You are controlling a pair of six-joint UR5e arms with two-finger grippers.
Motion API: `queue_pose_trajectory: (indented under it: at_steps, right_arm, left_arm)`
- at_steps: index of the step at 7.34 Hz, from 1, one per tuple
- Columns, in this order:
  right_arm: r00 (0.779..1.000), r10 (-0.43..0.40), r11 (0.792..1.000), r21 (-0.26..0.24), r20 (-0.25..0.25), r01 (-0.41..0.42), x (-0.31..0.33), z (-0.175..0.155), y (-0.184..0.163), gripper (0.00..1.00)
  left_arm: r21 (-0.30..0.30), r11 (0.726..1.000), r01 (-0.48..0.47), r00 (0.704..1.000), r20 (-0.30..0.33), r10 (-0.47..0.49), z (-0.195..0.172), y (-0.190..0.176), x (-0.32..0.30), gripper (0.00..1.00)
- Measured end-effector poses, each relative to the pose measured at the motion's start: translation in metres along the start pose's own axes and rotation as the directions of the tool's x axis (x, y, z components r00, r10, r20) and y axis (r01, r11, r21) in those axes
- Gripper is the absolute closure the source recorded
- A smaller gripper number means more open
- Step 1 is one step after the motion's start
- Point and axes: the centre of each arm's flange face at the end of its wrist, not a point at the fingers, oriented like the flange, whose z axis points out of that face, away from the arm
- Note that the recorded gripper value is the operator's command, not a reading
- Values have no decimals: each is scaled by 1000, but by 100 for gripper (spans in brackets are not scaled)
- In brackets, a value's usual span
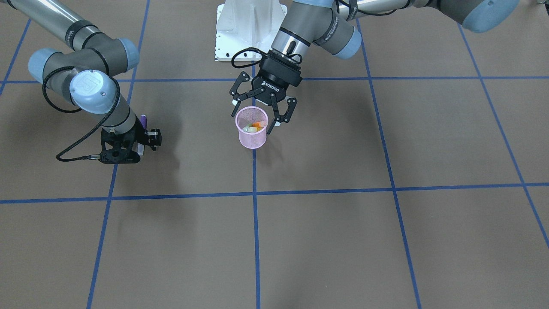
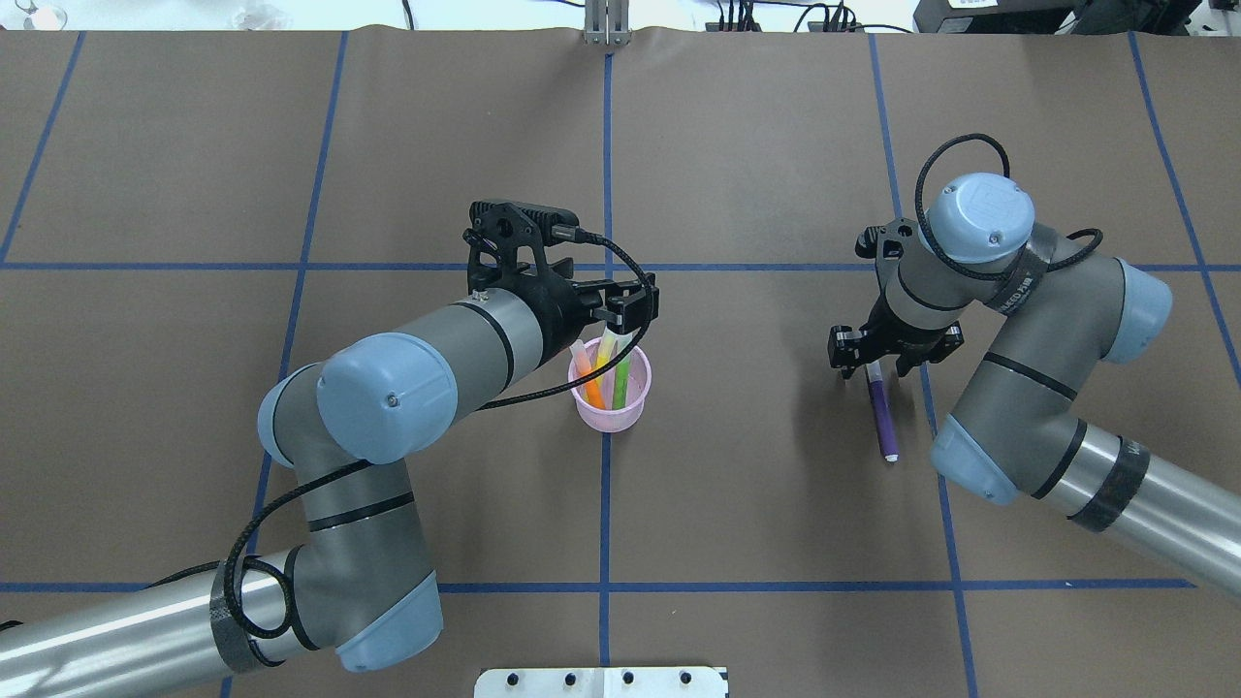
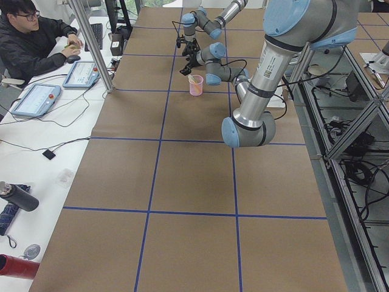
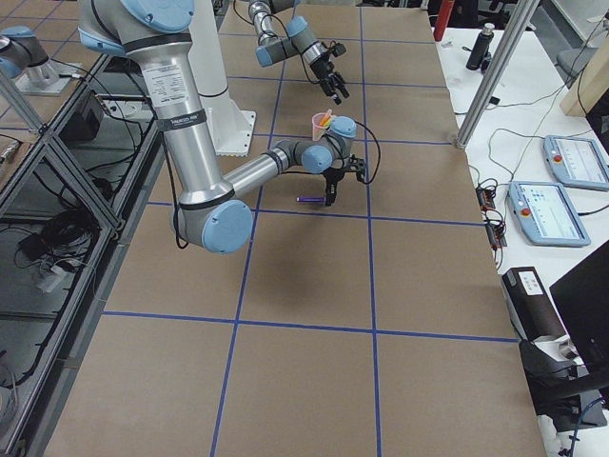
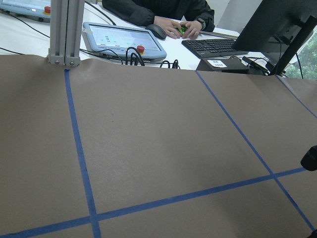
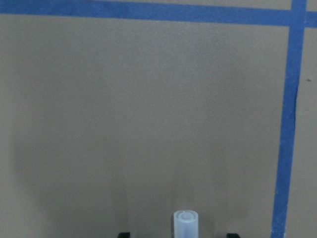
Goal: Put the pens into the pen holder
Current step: 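Open the left gripper over the cup while the right grasps the purple marker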
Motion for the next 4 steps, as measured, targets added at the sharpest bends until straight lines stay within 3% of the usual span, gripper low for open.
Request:
queue_pose_trajectory:
  at_steps: [4]
  right_arm:
    - [1000,3,1000,-3,-3,-3,4,2,2,58]
  left_arm:
    - [-3,1000,-1,1000,0,1,0,1,0,5]
